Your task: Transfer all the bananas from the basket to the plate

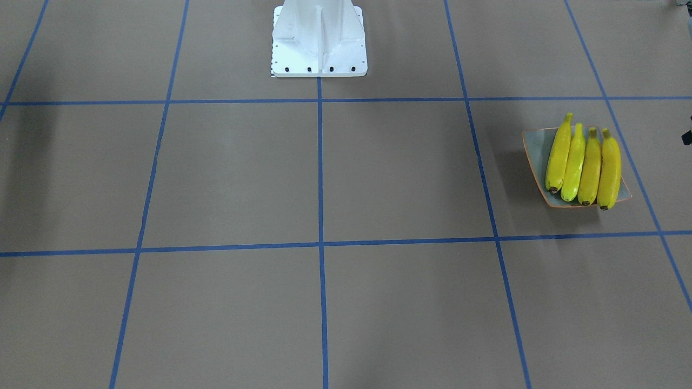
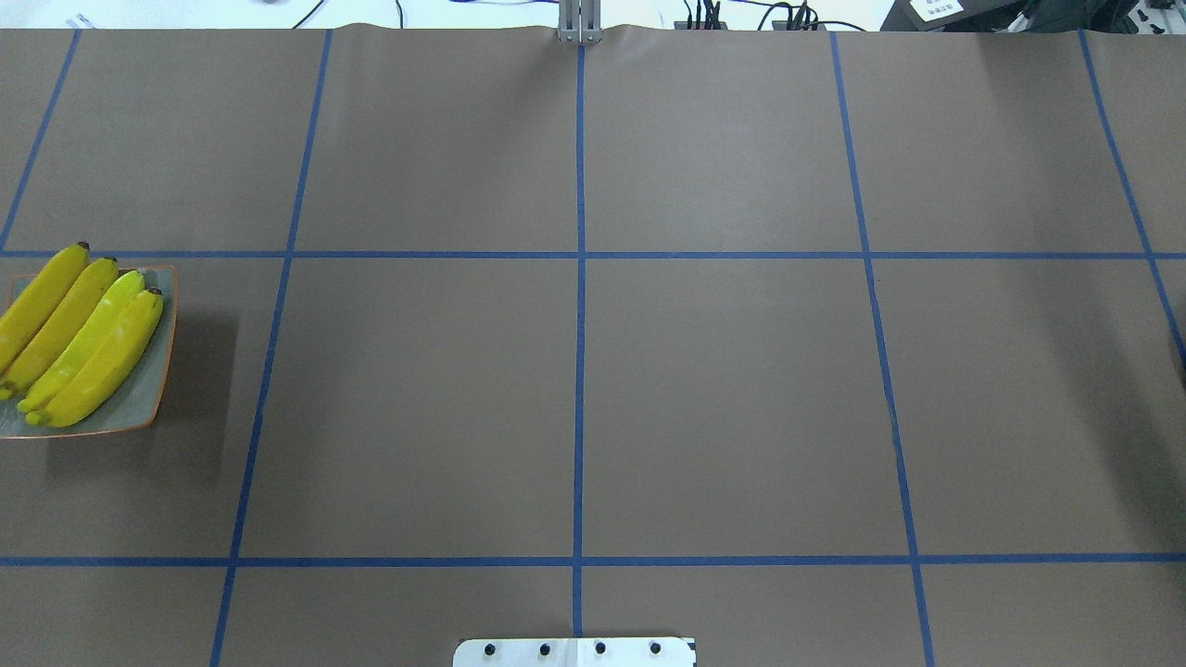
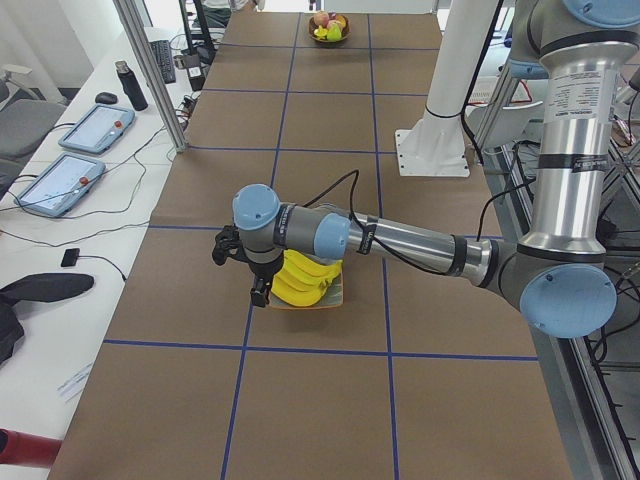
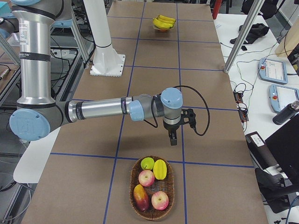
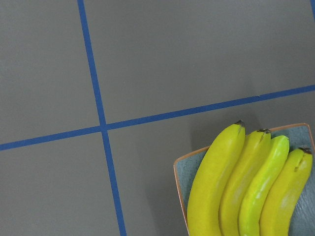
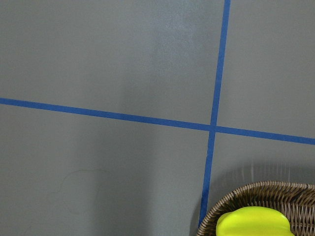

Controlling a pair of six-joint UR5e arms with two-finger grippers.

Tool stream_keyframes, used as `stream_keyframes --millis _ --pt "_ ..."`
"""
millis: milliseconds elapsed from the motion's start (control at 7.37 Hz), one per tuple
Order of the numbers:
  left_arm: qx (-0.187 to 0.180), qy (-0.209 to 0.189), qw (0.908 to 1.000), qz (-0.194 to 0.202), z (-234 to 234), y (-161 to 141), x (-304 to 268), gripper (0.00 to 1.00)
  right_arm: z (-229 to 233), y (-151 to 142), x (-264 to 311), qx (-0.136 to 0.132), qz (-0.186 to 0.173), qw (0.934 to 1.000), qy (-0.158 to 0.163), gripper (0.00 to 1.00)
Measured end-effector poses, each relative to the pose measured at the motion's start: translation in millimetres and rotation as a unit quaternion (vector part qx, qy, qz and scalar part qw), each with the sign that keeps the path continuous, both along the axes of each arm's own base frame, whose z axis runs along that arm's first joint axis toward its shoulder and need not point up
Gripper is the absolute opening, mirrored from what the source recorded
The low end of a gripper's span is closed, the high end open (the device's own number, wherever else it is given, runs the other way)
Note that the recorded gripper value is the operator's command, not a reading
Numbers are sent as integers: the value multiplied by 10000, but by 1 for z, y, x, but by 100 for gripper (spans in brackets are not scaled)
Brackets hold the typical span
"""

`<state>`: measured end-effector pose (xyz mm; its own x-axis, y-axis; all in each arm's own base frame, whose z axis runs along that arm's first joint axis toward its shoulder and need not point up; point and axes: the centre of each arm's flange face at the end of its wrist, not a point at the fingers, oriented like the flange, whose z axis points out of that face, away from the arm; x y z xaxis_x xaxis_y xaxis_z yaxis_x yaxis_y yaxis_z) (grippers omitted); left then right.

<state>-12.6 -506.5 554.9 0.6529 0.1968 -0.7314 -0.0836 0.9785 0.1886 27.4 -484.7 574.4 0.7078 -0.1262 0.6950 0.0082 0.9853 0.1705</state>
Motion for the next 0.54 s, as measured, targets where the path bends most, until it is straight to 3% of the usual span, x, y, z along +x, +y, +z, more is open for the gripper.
stream_keyframes --millis 543 --pt "11 6 10000 9 0 0 0 99 1 1 0 -4 -2 10000 -8 100"
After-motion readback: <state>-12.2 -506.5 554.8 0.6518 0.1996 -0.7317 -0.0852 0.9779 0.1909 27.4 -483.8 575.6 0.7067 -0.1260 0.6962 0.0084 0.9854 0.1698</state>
